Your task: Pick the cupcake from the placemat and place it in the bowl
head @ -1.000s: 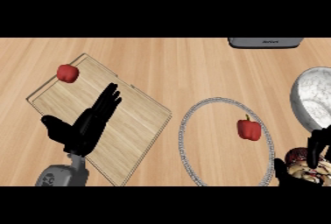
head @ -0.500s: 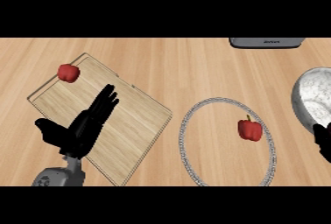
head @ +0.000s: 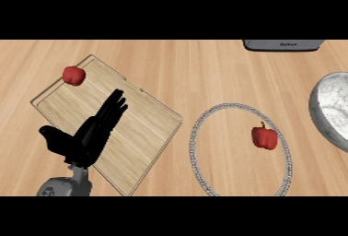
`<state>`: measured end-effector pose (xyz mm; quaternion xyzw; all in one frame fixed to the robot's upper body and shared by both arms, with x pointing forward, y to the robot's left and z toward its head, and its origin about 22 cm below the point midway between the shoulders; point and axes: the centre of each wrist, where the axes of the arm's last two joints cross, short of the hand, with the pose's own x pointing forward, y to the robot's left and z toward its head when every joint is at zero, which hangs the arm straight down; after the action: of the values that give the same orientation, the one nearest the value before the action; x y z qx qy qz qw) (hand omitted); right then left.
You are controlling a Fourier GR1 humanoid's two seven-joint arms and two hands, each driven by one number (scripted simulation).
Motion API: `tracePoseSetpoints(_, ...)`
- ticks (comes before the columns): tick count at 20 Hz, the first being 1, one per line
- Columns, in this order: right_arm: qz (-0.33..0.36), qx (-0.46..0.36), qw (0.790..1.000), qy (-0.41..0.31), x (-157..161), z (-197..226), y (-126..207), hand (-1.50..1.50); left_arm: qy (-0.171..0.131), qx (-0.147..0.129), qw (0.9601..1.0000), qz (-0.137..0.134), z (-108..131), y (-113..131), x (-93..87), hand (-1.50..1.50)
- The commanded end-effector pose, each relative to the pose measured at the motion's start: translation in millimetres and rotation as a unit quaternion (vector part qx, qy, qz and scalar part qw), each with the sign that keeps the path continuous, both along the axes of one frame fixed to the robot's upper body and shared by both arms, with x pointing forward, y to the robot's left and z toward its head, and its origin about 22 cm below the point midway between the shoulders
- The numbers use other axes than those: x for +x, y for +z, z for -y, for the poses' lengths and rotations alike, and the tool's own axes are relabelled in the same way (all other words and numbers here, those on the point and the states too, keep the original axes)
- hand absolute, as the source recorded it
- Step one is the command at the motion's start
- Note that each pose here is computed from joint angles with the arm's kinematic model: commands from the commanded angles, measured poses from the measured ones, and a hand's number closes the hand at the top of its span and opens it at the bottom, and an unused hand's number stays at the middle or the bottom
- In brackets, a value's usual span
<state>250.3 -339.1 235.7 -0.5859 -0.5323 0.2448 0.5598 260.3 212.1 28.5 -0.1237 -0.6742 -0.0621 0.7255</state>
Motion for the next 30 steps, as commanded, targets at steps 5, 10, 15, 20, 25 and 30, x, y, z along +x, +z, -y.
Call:
tracePoseSetpoints(5,-0.020,-0.048,0.998,-0.024,71,61,-29,1.50,-0.008,-0.005,1.0000,-0.001,23,3,5.6,0.00)
tracePoseSetpoints(10,-0.131,-0.046,0.988,-0.064,85,76,-80,1.50,-0.017,-0.005,0.9998,0.002,10,2,16.5,0.00)
tracePoseSetpoints(15,-0.121,0.046,0.987,-0.095,114,85,-109,-1.50,-0.011,0.003,0.9999,0.001,14,-4,10.7,0.00)
tracePoseSetpoints(20,-0.044,0.122,0.991,-0.037,106,116,-107,-1.50,-0.008,-0.003,1.0000,-0.001,27,-1,1.3,0.00)
tracePoseSetpoints(25,0.151,0.236,0.960,-0.010,94,123,-102,-1.50,0.017,0.000,0.9998,-0.005,3,-2,0.0,0.00)
tracePoseSetpoints(30,0.269,0.294,0.914,0.072,71,136,-96,-1.50,0.020,-0.002,0.9998,-0.006,1,-5,2.5,0.00)
